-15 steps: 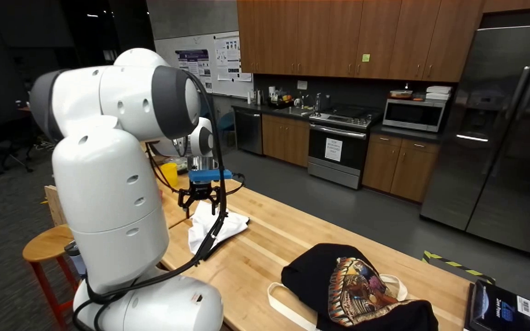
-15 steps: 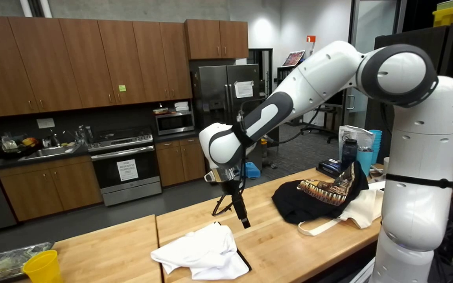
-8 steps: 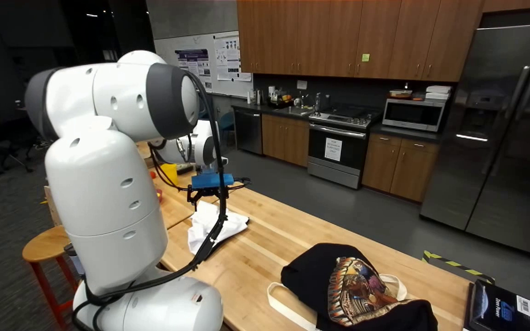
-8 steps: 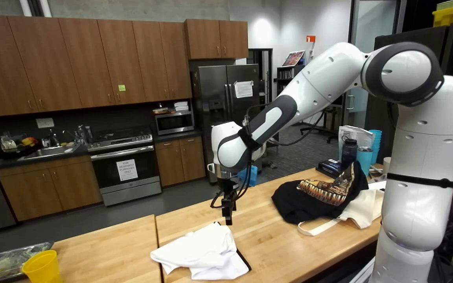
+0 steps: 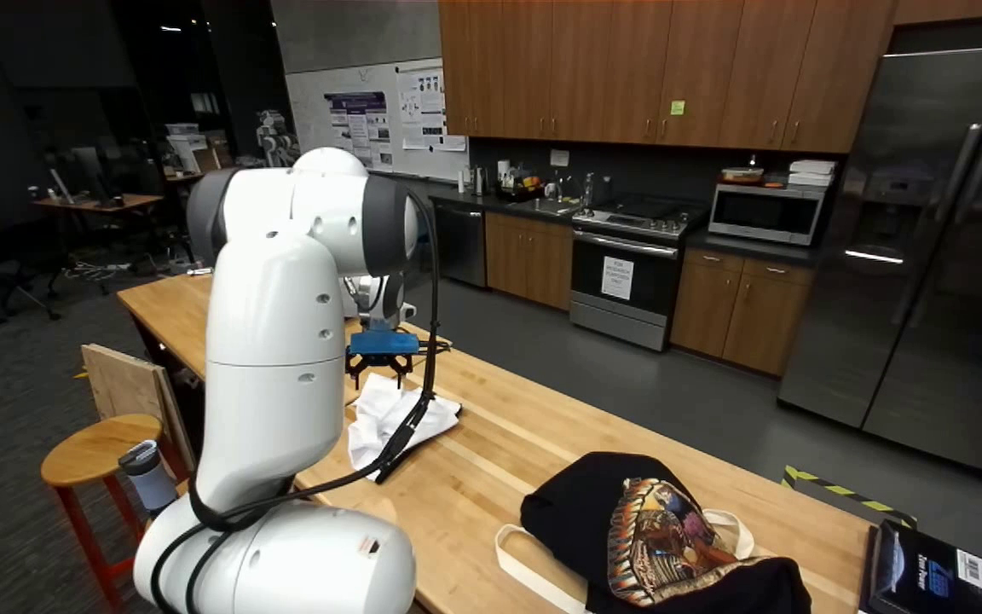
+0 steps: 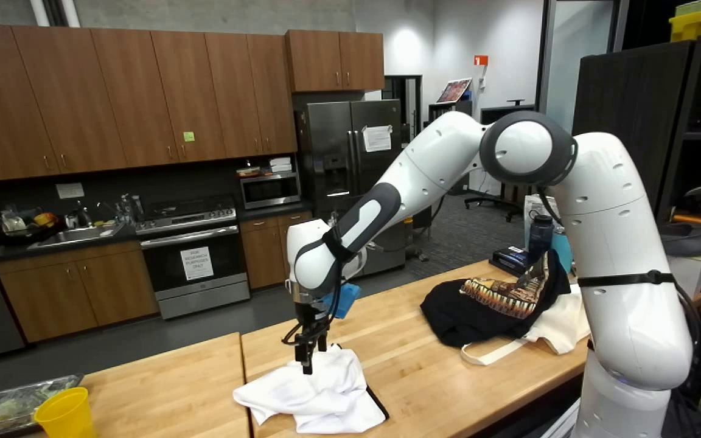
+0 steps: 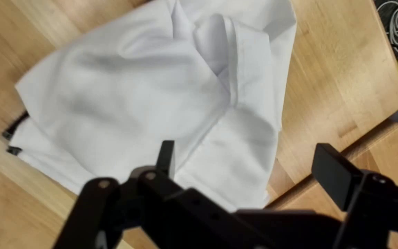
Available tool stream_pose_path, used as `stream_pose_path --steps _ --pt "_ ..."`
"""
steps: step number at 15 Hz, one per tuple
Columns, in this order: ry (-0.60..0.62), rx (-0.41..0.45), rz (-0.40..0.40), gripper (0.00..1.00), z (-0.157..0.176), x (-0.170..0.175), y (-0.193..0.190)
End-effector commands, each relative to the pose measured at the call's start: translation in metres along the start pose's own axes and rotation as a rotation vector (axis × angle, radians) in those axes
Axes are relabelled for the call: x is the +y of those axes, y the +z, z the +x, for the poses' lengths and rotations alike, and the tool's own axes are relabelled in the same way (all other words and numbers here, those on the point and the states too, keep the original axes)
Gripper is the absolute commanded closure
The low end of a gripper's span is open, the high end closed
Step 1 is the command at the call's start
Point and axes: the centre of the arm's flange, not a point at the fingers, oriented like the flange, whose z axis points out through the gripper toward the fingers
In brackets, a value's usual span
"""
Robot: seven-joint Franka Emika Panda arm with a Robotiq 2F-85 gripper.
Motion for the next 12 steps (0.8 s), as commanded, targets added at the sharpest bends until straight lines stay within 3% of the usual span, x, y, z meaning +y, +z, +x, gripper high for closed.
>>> stream_pose_path --steps 1,4,7,9,12 --pt "-0.049 -0.05 -0.01 0.0 0.062 -0.02 0.01" --pt "-0.083 -0.157 -0.026 0.0 0.073 -0.028 0.026" --pt "-0.096 -0.362 -0.052 0.0 0.064 -0.041 0.035" --pt "-0.11 -0.464 -0.026 0.0 0.054 -0.041 0.04" --pt "-0.107 -0.5 0.005 0.0 0.045 -0.04 0.043"
